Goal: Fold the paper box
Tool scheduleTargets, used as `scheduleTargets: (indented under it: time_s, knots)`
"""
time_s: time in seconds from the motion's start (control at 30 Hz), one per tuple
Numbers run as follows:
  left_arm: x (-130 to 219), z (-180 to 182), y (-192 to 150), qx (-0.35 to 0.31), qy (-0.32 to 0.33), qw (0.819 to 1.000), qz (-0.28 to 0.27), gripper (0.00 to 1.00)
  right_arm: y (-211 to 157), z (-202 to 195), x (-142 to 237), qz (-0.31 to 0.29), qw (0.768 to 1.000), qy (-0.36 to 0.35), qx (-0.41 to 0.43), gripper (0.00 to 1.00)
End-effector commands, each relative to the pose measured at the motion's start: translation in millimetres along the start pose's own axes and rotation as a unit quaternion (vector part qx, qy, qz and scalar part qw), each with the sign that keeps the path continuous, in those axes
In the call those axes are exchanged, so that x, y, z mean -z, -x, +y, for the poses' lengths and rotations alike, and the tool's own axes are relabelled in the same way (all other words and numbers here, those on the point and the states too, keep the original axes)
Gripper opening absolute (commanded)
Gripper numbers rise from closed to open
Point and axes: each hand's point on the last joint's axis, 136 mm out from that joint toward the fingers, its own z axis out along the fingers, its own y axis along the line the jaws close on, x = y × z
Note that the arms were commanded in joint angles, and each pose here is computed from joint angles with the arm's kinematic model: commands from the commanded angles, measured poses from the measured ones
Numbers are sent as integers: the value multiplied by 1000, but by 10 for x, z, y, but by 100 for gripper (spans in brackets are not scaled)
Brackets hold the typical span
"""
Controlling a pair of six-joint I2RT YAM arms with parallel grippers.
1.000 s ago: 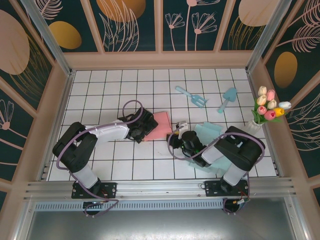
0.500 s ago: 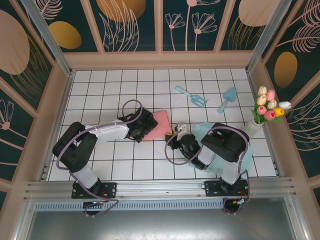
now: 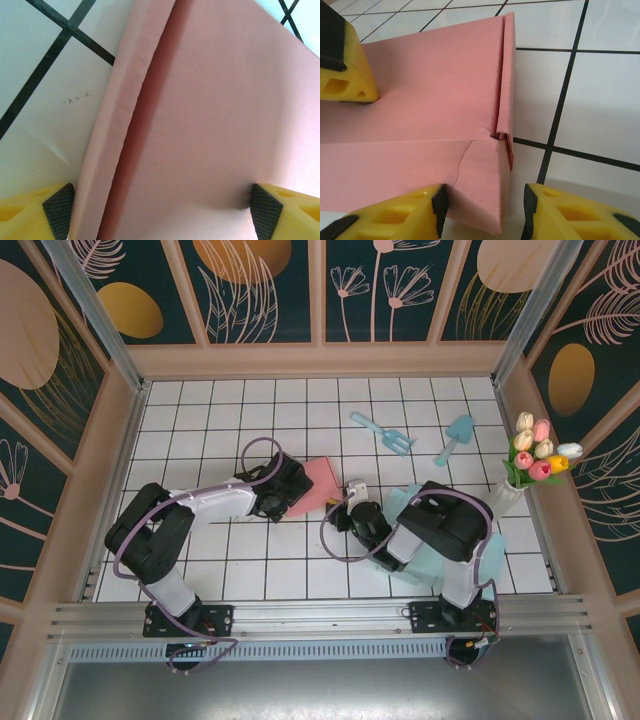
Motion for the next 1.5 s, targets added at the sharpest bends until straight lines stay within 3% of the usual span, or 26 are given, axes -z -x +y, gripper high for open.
scheduleTargets:
  time_s: [0.0,0.33,0.47,0.9,1.13,1.33,1.47]
  knots:
    - [-134,678,-166,-18,116,993,28,89,-122,94,54,48,999,21,-3,49]
    - [-165,688,-148,-16,124,992,24,89,143,67,309,54,998,8,-29,52]
    - [-179,686,-155,-16,124,992,25,89,221,122,336,63,997,15,-34,48]
    - [-162,674,-152,-16,122,992,25,89,145,182,41,82,994,46,-50,40]
    - [-163,652,-162,-18,117,993,28,89,139,191,-181,59,997,45,-29,35]
    - [-159,643,-173,-20,115,993,32,89,143,183,-275,53,998,40,-14,37]
    - [-135,639,-153,-19,116,993,27,89,174,178,-141,49,997,45,-29,38]
